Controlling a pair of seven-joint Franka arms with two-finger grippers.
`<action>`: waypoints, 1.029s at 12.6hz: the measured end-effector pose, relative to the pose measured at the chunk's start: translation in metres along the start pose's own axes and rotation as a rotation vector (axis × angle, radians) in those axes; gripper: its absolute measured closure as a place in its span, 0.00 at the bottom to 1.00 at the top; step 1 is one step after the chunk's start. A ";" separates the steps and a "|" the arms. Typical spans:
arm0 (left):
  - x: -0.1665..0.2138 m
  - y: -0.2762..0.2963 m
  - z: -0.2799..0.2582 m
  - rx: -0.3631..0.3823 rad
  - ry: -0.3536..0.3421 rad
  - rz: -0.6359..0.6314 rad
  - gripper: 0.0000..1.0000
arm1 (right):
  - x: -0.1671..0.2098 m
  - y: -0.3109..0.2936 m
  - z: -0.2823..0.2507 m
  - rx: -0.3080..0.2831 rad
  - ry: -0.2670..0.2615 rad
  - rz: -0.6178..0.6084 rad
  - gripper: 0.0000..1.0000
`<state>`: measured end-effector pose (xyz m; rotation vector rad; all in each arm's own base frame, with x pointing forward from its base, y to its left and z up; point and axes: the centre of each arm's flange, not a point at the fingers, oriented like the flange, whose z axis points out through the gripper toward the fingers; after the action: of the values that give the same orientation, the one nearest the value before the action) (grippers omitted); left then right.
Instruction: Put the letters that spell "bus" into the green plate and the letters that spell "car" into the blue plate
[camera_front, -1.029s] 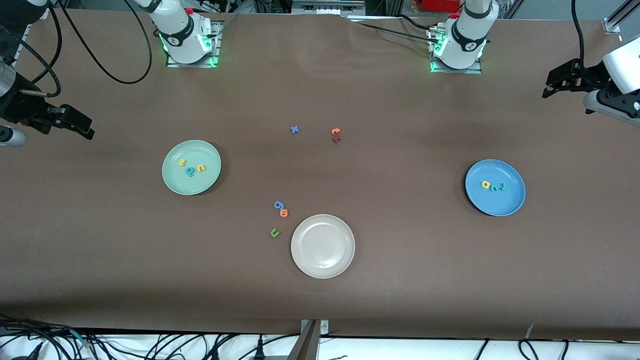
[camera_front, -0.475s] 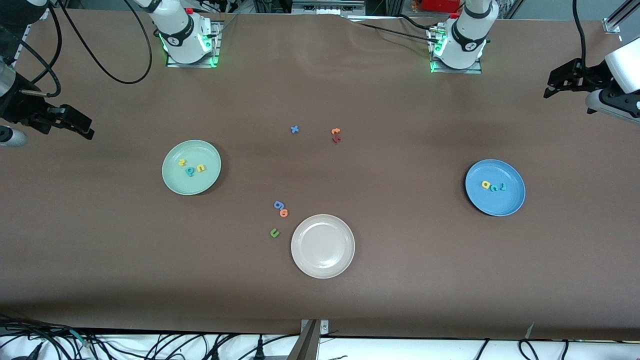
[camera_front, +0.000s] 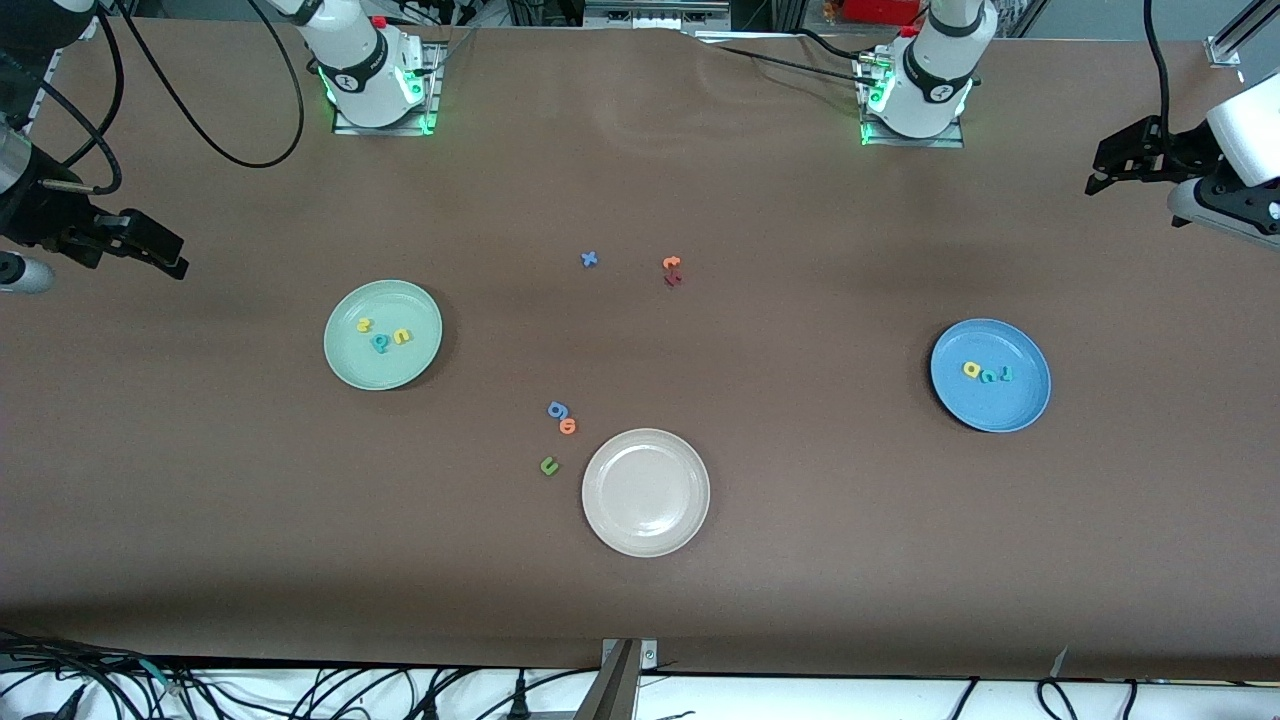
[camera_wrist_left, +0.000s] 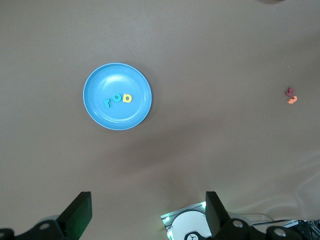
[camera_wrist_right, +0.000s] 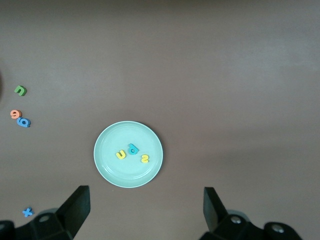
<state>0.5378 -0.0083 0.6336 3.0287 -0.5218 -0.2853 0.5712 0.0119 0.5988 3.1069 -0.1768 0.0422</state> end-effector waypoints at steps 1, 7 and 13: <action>0.000 -0.001 0.000 0.000 0.000 -0.002 0.00 | 0.000 0.000 0.000 0.000 0.000 0.000 0.00; -0.001 -0.003 0.000 -0.001 -0.001 -0.005 0.00 | 0.000 -0.006 0.001 0.020 -0.006 -0.008 0.00; -0.001 0.000 0.000 -0.001 -0.004 0.000 0.00 | 0.005 -0.012 0.015 0.032 -0.030 -0.030 0.00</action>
<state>0.5373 -0.0081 0.6333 3.0275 -0.5211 -0.2918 0.5776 0.0228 0.5838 3.1423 -0.1323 -0.0028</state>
